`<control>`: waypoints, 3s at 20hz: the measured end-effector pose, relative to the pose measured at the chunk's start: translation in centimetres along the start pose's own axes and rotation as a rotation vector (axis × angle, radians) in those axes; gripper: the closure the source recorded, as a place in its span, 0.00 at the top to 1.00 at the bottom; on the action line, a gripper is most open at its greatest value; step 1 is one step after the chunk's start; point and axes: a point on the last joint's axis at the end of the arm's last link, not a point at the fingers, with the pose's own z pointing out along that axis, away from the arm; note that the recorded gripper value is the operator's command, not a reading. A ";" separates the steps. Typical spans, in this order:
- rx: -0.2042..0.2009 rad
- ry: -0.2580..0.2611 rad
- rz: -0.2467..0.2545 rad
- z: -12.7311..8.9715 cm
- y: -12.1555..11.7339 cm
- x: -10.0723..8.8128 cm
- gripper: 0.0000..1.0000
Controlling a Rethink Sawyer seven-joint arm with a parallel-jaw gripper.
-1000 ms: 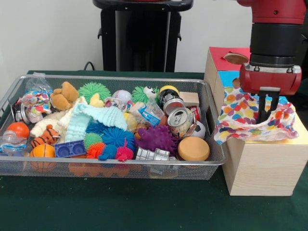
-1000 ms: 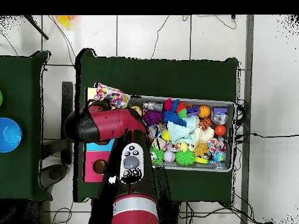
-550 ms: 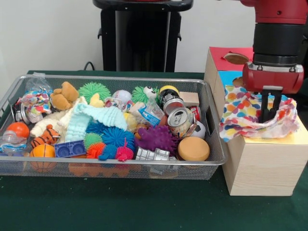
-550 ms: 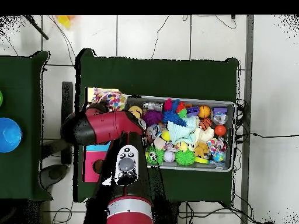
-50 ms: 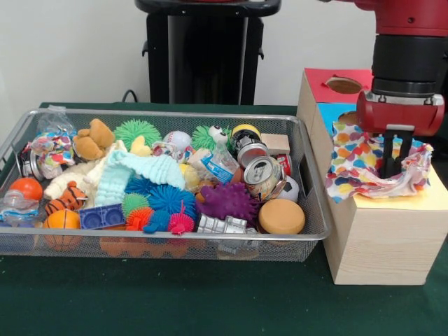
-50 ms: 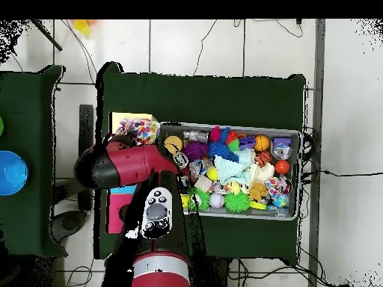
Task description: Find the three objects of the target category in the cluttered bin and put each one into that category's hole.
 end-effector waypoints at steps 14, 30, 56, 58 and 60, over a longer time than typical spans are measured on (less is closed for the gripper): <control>0.001 -0.004 0.010 2.1 -0.8 0.3 0.00; -0.006 -0.021 0.016 2.9 -1.1 0.0 0.00; -0.021 -0.024 0.033 2.6 -1.4 -0.2 0.00; -0.022 -0.024 0.035 2.6 -1.4 -0.3 0.00; -0.022 -0.022 0.036 2.5 -1.3 -0.3 0.00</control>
